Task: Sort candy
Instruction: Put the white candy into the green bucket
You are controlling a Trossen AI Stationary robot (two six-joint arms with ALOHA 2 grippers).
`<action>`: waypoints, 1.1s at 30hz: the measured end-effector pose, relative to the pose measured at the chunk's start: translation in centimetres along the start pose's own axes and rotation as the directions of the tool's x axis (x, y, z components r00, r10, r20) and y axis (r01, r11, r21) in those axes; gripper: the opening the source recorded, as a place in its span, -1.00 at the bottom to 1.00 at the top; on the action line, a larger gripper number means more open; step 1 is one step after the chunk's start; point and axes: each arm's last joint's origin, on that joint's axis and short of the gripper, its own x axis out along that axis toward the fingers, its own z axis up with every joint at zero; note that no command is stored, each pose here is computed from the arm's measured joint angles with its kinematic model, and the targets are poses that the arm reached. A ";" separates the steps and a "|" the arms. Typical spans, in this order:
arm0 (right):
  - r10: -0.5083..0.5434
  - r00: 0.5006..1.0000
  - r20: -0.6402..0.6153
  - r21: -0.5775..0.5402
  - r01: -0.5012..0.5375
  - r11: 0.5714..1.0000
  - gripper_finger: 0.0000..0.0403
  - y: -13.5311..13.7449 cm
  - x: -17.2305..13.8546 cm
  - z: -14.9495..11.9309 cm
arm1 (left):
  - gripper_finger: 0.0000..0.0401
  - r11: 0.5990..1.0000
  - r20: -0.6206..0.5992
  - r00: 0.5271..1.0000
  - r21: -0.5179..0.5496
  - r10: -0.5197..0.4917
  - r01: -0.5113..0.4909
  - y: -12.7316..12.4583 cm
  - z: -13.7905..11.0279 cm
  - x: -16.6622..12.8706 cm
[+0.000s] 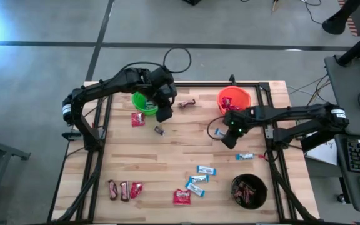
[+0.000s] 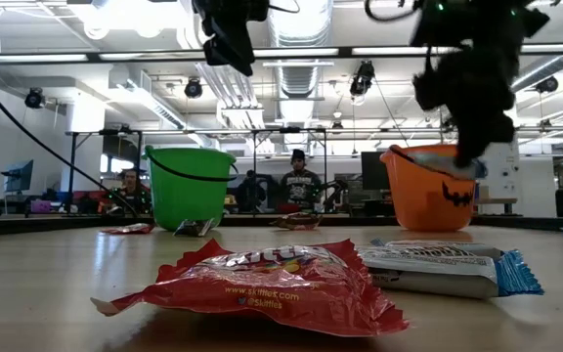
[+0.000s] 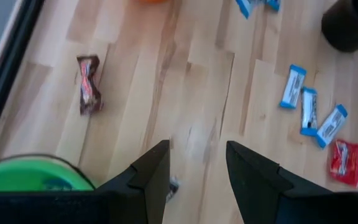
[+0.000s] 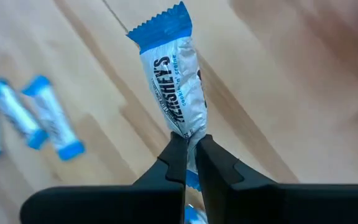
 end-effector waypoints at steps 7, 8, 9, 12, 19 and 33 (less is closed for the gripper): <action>0.079 0.988 0.136 -0.088 -0.068 0.994 -0.94 2.2 -3.7 2.6 | -0.30 1.000 0.070 0.997 0.011 -0.011 0.011 -0.1 0.7 0.0; 0.093 0.983 0.156 -0.100 -0.078 0.992 -0.94 2.6 -4.3 2.9 | -0.30 1.000 0.083 0.996 0.013 -0.024 0.023 -0.1 0.8 0.0; 0.105 0.979 0.174 -0.115 -0.085 0.990 -0.94 2.8 -4.9 3.2 | -0.30 0.999 0.096 0.995 0.017 -0.040 0.039 -0.2 0.9 0.0; 0.115 0.963 0.244 -0.156 -0.078 0.985 -0.94 3.6 -6.6 4.1 | -0.30 0.996 0.151 0.985 0.022 -0.085 0.083 -0.3 1.5 -0.1; 0.107 0.927 0.360 -0.203 -0.035 0.979 -0.94 4.5 -9.3 5.2 | -0.30 0.980 0.286 0.937 0.044 -0.198 0.194 -0.6 3.2 0.4; 0.095 0.917 0.387 -0.209 -0.013 0.978 -0.94 4.6 -9.6 5.4 | -0.30 0.928 0.324 0.872 0.055 -0.366 0.369 -0.8 5.5 5.2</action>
